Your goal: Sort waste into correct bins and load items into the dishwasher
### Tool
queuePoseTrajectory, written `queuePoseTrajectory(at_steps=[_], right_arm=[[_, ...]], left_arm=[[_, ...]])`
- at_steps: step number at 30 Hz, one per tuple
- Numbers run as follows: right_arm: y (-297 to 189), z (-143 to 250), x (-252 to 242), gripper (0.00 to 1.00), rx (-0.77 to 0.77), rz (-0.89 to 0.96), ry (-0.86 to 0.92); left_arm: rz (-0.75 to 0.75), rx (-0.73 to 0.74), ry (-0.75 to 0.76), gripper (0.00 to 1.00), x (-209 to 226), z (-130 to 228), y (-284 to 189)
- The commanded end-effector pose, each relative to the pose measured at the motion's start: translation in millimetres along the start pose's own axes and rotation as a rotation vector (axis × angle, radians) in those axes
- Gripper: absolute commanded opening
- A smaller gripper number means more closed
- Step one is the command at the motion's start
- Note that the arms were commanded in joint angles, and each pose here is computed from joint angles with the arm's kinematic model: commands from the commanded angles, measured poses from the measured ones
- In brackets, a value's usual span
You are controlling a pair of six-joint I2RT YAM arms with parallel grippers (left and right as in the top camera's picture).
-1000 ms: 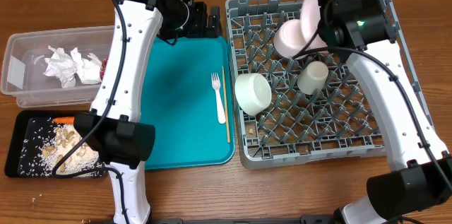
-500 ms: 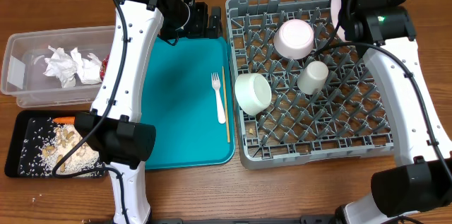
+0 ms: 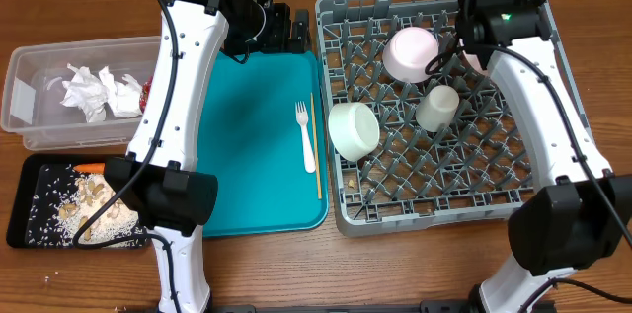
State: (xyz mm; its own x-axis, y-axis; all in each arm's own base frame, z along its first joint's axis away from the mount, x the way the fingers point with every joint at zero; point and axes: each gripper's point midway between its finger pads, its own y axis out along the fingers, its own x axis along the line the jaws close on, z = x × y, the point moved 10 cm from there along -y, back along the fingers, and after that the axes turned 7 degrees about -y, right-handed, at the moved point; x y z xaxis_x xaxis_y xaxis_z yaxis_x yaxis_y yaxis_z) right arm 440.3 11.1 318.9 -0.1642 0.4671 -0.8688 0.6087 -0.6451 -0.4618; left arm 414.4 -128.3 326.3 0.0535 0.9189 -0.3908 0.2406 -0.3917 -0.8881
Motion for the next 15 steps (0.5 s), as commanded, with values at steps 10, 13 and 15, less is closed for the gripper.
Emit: queuePoseTrajectory(at_steps=[10,13,15], right_arm=[[19.6,8.5,25.2,0.04,0.064,0.035,-0.041],[20.2,9.1,30.0,0.04,0.064,0.025,-0.051],[19.9,8.8,30.5,0.04,0.061,0.022,-0.033]], left_arm=[[0.032,-0.055,0.034,1.0,-9.9,3.3,-22.9],[0.032,-0.055,0.034,1.0,-9.9,3.3,-22.9],[0.032,-0.055,0.034,1.0,-9.9,3.3,-22.9]])
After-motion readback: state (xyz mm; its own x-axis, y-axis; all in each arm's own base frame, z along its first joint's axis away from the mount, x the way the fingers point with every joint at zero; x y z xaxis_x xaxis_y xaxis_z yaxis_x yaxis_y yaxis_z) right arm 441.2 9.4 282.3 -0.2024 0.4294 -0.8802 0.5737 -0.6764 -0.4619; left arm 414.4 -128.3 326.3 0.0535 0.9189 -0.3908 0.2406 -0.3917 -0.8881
